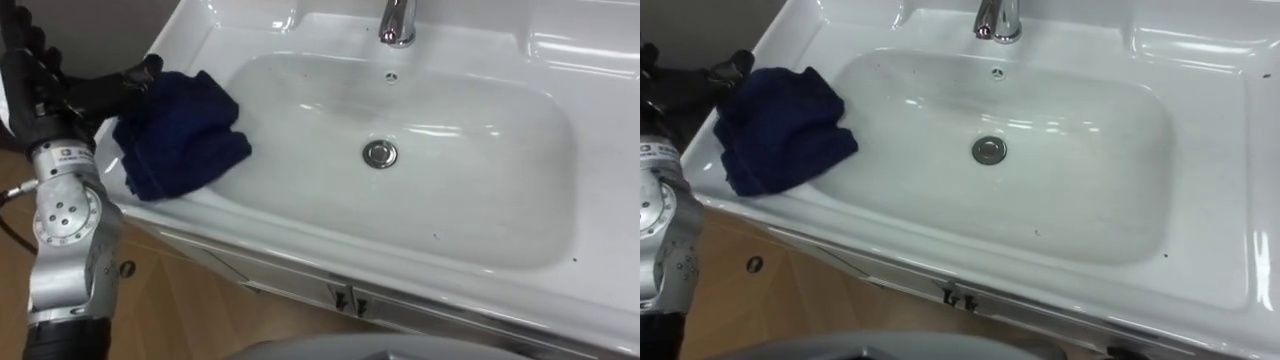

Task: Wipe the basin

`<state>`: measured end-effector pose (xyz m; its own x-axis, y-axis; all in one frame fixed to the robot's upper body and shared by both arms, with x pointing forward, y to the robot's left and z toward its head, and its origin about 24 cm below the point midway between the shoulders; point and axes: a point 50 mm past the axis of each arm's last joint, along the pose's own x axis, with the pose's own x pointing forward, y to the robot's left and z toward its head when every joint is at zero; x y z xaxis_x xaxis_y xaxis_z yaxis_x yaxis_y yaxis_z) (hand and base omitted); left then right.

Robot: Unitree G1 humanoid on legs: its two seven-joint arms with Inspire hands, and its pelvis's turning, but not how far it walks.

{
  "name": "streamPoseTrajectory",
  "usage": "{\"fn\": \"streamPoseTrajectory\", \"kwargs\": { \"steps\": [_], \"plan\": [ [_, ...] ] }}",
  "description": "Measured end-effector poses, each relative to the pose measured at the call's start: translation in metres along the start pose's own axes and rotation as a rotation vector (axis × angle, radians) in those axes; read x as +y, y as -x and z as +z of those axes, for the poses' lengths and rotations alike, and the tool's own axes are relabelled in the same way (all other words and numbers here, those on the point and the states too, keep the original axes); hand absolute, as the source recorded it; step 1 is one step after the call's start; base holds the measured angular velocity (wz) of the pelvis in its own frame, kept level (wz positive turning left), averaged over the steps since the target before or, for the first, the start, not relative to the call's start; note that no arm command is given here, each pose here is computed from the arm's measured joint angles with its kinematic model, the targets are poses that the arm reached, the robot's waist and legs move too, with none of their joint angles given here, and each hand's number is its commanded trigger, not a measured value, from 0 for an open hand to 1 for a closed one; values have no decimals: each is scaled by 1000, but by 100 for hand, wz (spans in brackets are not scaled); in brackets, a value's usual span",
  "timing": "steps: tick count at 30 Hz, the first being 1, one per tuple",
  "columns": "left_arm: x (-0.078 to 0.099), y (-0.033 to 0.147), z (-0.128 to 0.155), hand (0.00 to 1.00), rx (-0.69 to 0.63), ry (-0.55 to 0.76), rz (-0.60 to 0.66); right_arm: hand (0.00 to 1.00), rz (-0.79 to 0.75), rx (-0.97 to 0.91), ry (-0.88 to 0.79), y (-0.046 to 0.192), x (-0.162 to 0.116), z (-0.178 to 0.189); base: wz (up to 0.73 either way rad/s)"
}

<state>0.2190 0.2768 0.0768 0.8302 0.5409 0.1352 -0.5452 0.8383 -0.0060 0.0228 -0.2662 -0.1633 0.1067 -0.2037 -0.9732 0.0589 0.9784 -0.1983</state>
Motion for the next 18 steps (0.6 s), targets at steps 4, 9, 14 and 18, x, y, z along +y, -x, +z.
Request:
{"fn": "streamPoseTrajectory", "kwargs": {
  "steps": [4, 9, 14, 18],
  "plan": [
    [18, -3, 16, 0, -120, -63, 141, 0, -2, -5, -5, 0, -1, 0, 0],
    [37, -3, 22, 0, -170, -101, 301, 0, -11, 4, -5, 1, -3, -6, 1],
    [66, -1, 16, 0, -149, -138, 464, 0, -16, 31, 31, 2, -6, -16, 0],
    [91, 16, -34, 0, 85, -242, 529, 0, -27, 73, 50, 3, -9, -22, -3]
  ]
}}
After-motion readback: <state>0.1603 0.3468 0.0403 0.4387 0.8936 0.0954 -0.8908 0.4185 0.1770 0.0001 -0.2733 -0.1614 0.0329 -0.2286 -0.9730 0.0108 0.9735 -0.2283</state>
